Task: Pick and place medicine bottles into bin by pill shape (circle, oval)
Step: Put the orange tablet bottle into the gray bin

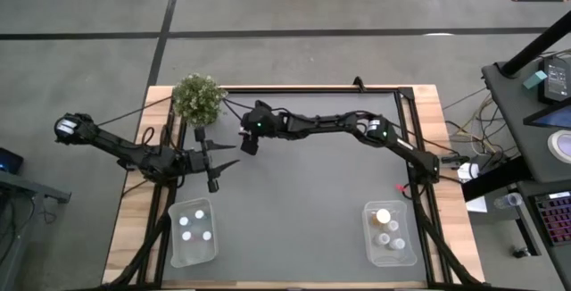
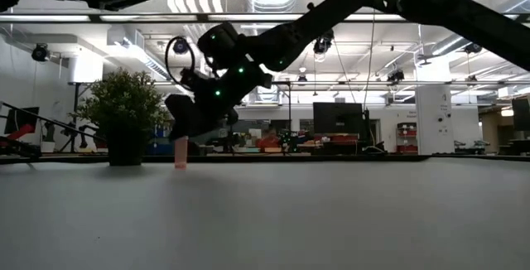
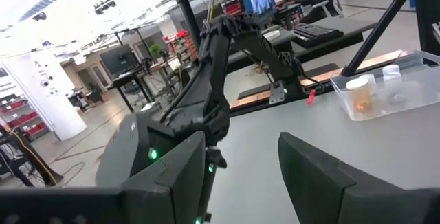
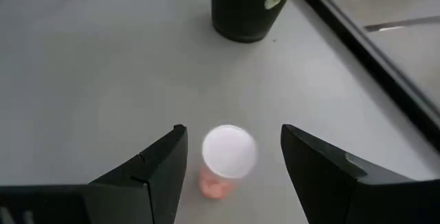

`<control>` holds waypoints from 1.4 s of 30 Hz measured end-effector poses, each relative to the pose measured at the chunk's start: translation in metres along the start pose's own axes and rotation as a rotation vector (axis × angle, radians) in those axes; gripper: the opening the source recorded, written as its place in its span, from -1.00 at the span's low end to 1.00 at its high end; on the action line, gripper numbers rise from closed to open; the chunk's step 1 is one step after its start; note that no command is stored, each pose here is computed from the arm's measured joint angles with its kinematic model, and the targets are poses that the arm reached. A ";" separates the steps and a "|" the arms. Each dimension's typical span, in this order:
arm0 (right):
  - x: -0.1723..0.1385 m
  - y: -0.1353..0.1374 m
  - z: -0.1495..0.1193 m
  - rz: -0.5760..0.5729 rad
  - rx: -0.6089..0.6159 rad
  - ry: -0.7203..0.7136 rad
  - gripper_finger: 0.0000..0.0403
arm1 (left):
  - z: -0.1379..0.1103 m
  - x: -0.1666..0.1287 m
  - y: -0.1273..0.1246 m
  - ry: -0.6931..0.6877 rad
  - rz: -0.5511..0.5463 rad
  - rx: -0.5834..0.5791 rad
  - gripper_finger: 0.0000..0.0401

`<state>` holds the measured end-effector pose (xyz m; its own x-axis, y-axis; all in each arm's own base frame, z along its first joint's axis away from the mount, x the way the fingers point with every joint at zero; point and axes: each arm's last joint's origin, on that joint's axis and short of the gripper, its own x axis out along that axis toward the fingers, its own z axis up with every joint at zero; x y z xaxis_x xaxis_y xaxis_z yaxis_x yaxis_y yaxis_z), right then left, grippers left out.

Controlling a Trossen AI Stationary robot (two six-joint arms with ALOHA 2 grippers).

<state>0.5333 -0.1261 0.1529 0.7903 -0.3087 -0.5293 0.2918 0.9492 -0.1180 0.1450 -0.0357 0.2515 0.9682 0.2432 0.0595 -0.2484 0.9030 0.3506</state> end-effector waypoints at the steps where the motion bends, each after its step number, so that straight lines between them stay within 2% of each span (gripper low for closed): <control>1: 0.002 0.000 -0.001 0.002 0.008 0.007 0.11 | 0.000 0.000 0.000 -0.001 0.000 0.000 -0.17; 8: 0.009 0.001 -0.002 0.003 0.014 0.026 0.04 | 0.000 0.000 0.000 0.000 0.000 0.000 -0.17; 17: 0.009 0.002 -0.005 0.004 0.012 0.037 -0.40 | 0.001 0.000 0.001 -0.012 0.005 -0.008 -0.17; 21: 0.009 0.003 -0.005 0.005 0.011 0.038 -0.52 | 0.003 0.000 0.001 -0.021 0.009 -0.015 -0.17; 27: 0.007 0.008 -0.004 0.014 0.001 0.042 -0.48 | 0.002 0.000 0.001 -0.019 0.008 -0.014 -0.17; 31: -0.004 0.016 0.001 0.028 -0.013 0.096 -0.48 | 0.002 0.000 0.001 -0.020 0.008 -0.014 -0.17; 42: -0.065 0.082 0.017 0.139 -0.101 0.247 -0.49 | 0.002 0.001 0.000 -0.017 0.007 -0.012 -0.17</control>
<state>0.5148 -0.0289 0.1921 0.6605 -0.1632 -0.7329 0.1255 0.9864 -0.1065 0.1456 -0.0359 0.2536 0.9668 0.2434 0.0776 -0.2552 0.9055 0.3390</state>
